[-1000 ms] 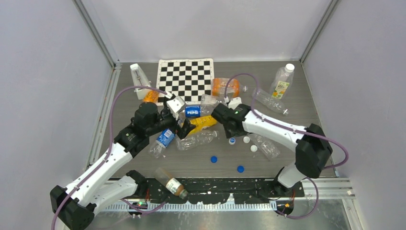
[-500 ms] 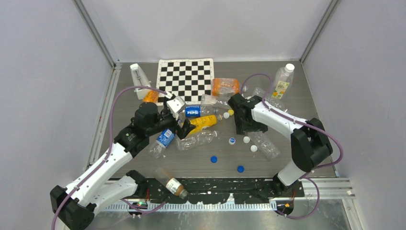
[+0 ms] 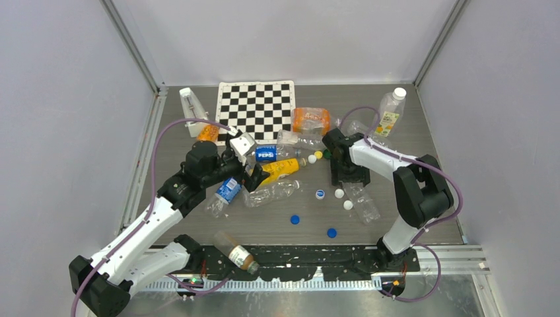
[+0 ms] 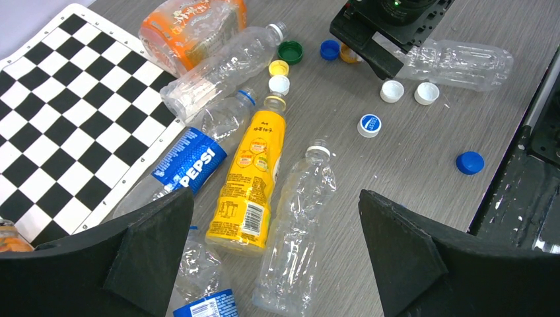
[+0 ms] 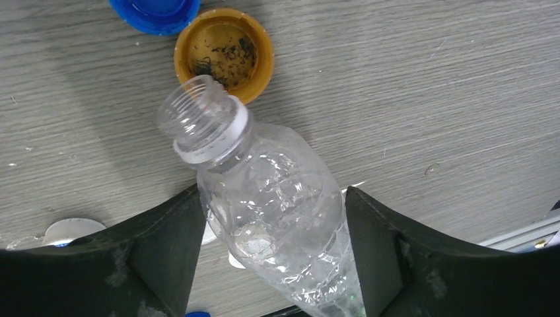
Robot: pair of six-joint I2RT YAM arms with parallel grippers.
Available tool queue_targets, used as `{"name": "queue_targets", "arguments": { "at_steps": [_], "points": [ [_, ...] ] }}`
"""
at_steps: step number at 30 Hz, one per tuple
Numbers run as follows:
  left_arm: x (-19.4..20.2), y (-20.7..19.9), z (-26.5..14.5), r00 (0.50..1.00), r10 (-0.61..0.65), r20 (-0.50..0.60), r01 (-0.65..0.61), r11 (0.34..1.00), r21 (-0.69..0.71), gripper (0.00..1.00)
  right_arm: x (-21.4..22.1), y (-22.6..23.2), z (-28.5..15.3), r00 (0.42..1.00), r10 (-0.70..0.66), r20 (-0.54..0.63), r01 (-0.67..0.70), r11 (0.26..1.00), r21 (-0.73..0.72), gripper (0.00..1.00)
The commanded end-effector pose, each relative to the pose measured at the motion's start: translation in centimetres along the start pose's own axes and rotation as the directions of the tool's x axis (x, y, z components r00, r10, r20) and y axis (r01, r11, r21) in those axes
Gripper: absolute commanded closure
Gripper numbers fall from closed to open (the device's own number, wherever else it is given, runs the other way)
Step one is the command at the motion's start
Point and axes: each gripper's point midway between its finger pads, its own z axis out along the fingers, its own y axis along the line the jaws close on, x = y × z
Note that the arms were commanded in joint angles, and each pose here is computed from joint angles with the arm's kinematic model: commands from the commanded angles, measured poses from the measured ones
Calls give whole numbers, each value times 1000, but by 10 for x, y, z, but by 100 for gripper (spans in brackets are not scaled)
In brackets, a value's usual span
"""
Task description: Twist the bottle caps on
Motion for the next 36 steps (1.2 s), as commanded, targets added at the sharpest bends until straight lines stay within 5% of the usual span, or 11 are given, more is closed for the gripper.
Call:
{"name": "queue_targets", "arguments": {
  "at_steps": [1, 7, 11, 20, 28, 36],
  "points": [
    [-2, -1, 1, 1000, 9, 11, -9, 1000, 12, 0, -8, -2, -5, 999, 25, 36, -25, 999, -20, 25],
    [-5, -3, 3, 1000, -4, 23, 4, 1000, 21, 0, -19, -13, -40, 989, 99, 110, -94, 994, -54, 50],
    [-9, -5, 6, 999, -30, 38, 28, 999, 37, 0, -39, -12, -82, 948, 233, 216, -193, 963, -188, 59],
    [-12, -7, 8, 997, -58, 57, 55, 997, 48, 0, -90, 52, -196, 710, 555, 433, -166, 729, -664, 68],
    [-17, -11, 8, 993, -75, 87, 69, 995, 68, 0, -109, 116, -257, 534, 743, 403, -48, 503, -863, 71],
    [-21, -13, 11, 989, -106, 106, 98, 992, 77, 0, -106, 158, -291, 435, 863, 259, -29, 301, -953, 71]
  ]
}}
